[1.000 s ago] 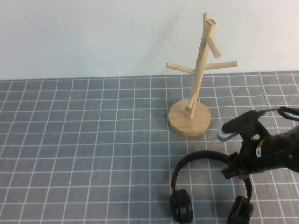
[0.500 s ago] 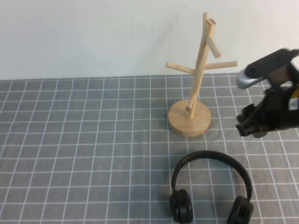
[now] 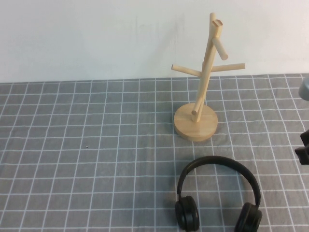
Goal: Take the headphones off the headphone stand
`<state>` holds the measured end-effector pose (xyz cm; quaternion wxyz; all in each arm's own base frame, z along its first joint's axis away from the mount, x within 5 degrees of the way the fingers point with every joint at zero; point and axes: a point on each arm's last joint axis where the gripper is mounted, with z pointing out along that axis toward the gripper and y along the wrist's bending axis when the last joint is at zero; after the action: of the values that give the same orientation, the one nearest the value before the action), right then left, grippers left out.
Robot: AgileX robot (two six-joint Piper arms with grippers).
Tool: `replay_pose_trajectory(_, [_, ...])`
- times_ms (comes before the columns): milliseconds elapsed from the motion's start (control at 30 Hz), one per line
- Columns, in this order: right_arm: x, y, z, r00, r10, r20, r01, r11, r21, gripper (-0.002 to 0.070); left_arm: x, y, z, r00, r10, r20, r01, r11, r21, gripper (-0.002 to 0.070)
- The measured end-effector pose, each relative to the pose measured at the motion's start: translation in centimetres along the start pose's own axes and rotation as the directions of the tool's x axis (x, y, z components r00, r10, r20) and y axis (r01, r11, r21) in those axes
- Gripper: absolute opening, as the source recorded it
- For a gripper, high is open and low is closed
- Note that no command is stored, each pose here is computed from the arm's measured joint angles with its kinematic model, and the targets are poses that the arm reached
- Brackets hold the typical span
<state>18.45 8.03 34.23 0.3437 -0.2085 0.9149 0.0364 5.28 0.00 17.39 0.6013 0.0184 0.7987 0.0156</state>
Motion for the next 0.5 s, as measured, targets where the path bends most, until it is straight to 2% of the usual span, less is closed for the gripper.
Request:
replay_pose_trajectory(333, [0.1,0.0,-0.2,1.000,0.002,0.005,-0.002,1.000,-0.001,-0.0003,0.0,0.0,0.0,1.000,0.000,0.000,0.000,1.000,0.000,-0.0004])
replay_pose_trajectory(467, [0.5,-0.4,-2.5,0.996,-0.012,0.086,0.010,1.000,0.024,-0.0004,0.0,0.0,0.0,1.000,0.000,0.000,0.000,1.000,0.000,-0.0004])
replay_pose_trajectory(500, [0.7,-0.7,-3.3,0.991,-0.058,0.122,0.051,0.997,0.057,-0.0004,0.0,0.0,0.0,1.000,0.000,0.000,0.000,1.000,0.000,-0.0004])
